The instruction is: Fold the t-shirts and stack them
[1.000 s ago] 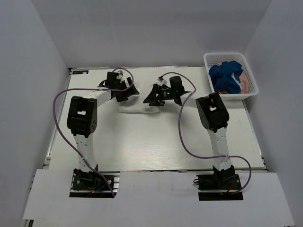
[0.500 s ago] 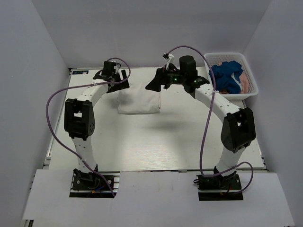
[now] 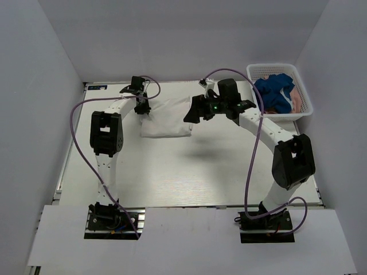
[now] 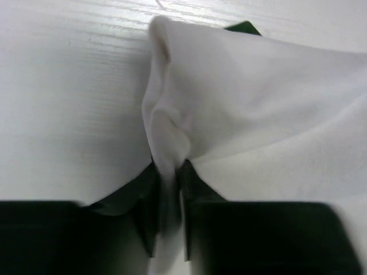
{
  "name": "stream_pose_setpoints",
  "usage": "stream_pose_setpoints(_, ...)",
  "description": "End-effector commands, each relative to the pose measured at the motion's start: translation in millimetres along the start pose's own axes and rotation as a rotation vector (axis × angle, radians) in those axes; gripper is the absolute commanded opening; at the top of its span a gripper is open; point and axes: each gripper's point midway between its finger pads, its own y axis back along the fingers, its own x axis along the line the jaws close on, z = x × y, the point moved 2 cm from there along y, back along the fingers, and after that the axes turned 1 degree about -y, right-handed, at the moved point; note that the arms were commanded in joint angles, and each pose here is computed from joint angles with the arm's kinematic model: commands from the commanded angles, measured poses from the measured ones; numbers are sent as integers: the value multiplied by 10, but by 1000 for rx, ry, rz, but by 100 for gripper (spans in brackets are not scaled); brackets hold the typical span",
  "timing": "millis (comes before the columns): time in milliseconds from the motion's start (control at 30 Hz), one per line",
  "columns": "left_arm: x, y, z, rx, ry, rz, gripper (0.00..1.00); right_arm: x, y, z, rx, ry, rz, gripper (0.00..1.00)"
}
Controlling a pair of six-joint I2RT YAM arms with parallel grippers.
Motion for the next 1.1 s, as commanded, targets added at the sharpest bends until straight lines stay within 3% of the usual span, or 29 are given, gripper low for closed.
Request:
stream_pose_setpoints(0, 104, -54, -21, 28, -16, 7, 24, 27, 138, 162, -61, 45, -28, 91)
stream_pose_setpoints(33, 119, -78, 5, 26, -28, 19, 0, 38, 130, 149, -60, 35, -22, 91)
stream_pose_setpoints(200, 577, -86, 188, 11, -70, 173, 0, -108, 51, -35, -23, -20, -31, 91)
stream_pose_setpoints(367, 1393, 75, 474, -46, -184, 472, 0, -152, 23, -148, 39, -11, -12, 91)
stream_pose_setpoints(567, 1961, 98, 838, -124, -200, 572, 0, -259, -25, -279, 86, -24, -33, 91)
stream_pose_setpoints(733, 2268, -28, 1102, -145, -307, 711, 0, -333, -87, -351, 106, -32, -40, 91)
stream_pose_setpoints(900, 2597, -82, 1256, -216, -287, 761, 0, -372, -126, -410, 124, -50, -40, 91)
stream_pose_setpoints(933, 2597, -82, 1256, -216, -287, 762, 2, -398, -127, -427, 129, -57, -47, 91)
stream_pose_setpoints(1000, 2686, -69, 1308, -253, -252, 801, 19, -414, -141, -449, 137, -61, -57, 91)
stream_pose_setpoints(1067, 2722, -67, 1328, -267, -248, 833, 29, -423, -141, -485, 143, -66, -59, 91)
